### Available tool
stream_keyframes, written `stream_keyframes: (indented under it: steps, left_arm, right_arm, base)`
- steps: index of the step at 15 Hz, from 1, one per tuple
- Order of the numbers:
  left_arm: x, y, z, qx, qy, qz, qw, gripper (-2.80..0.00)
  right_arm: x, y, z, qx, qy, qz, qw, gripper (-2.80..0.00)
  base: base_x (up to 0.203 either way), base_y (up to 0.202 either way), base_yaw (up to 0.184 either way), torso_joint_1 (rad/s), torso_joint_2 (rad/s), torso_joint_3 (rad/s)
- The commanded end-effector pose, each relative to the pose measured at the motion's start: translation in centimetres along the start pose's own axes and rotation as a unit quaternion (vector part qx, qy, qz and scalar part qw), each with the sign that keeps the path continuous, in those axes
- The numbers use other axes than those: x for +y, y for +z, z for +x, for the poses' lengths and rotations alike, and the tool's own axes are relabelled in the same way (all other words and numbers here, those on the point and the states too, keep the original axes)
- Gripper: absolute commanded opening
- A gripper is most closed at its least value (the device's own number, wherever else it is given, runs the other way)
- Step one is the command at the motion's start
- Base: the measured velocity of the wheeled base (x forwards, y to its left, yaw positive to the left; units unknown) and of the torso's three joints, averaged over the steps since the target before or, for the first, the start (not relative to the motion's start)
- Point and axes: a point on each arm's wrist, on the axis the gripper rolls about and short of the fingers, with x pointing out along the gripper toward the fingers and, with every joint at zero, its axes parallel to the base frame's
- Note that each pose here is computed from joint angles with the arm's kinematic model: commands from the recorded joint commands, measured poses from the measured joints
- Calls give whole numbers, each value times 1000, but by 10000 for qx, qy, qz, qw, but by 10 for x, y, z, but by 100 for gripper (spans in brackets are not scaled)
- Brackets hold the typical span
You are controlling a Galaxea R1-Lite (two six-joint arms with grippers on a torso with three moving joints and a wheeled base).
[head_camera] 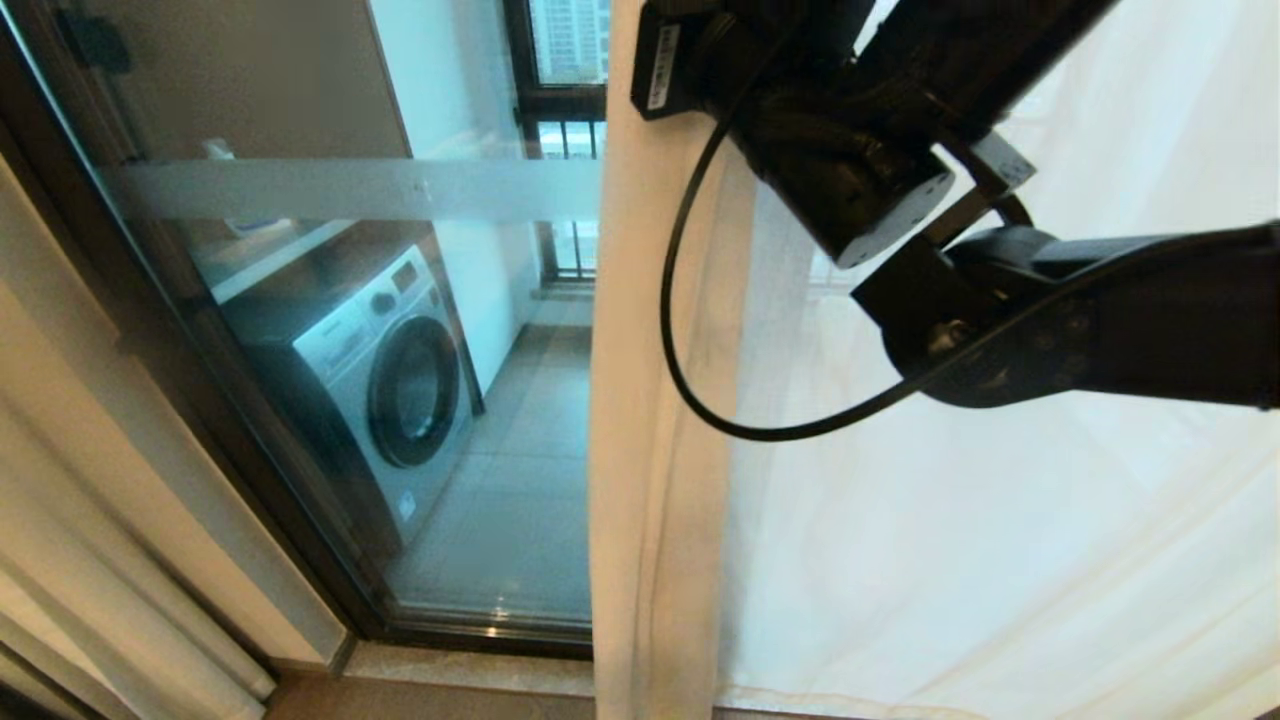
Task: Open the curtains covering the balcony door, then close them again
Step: Close the inner curtains on both sides
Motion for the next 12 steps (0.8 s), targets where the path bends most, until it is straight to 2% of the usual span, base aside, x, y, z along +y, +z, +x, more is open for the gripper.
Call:
stream_keyframes:
  steps: [1, 10, 12]
  left_arm:
    - [0, 0, 0, 7, 5, 2, 10000, -280]
    - [0, 0, 0, -3, 5, 2, 10000, -280]
    - [0, 0, 0, 7, 5, 2, 10000, -280]
  right_arm:
    - [18, -17, 2, 75, 135, 28, 9999, -280]
    - [57, -45, 3, -83, 344, 115, 9993, -280]
    - [59, -49, 3, -62, 358, 56, 9993, -280]
  base:
    - [0, 0, 0, 0, 0, 0]
    - [0, 0, 0, 0, 0, 0]
    - [0, 0, 0, 0, 0, 0]
